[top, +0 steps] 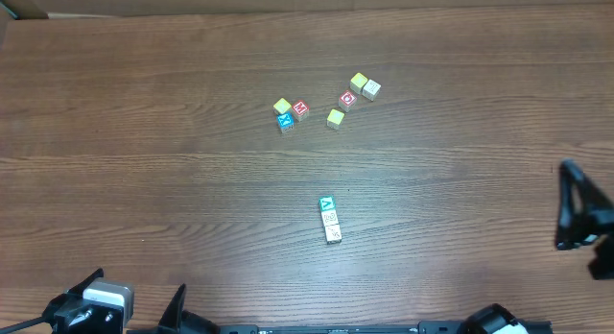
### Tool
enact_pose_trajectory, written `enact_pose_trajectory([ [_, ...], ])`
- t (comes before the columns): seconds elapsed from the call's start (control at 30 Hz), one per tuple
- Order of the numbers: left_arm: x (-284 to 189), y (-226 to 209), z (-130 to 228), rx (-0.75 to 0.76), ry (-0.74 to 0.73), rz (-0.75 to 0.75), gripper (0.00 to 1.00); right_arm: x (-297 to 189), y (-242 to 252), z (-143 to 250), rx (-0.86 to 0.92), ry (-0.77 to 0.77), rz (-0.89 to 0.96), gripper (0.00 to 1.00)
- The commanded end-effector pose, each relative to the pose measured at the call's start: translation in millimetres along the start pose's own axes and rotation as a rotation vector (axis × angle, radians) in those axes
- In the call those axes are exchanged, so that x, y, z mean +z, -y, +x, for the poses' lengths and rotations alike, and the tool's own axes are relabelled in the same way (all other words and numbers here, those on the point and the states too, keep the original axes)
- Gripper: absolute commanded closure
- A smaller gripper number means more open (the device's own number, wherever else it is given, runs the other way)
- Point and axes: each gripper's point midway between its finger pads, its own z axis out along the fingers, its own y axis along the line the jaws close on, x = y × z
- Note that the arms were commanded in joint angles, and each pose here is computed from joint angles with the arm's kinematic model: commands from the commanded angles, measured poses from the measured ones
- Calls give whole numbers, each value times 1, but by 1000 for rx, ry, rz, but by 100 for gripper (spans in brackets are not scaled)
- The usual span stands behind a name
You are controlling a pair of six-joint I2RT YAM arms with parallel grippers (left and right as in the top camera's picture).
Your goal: Flip 3 blocks
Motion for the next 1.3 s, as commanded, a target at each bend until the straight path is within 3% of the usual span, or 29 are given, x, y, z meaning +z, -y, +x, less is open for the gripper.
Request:
enact_pose_trajectory([
  [0.0,1,2,1,21,-5,8,0,-25,-13,-8,29,73,-112,0],
  [0.23,1,2,1,21,-5,8,1,-68,-42,-21,-234,293,-254,0],
  [0.43,1,2,1,21,-5,8,0,-73,-52,16,-379,374,-305,0],
  [1.03,1,2,1,21,-5,8,0,47,-75,153,-457,574,-443,0],
  [1.27,1,2,1,21,-5,8,0,95,-54,173,-254,552,-385,0],
])
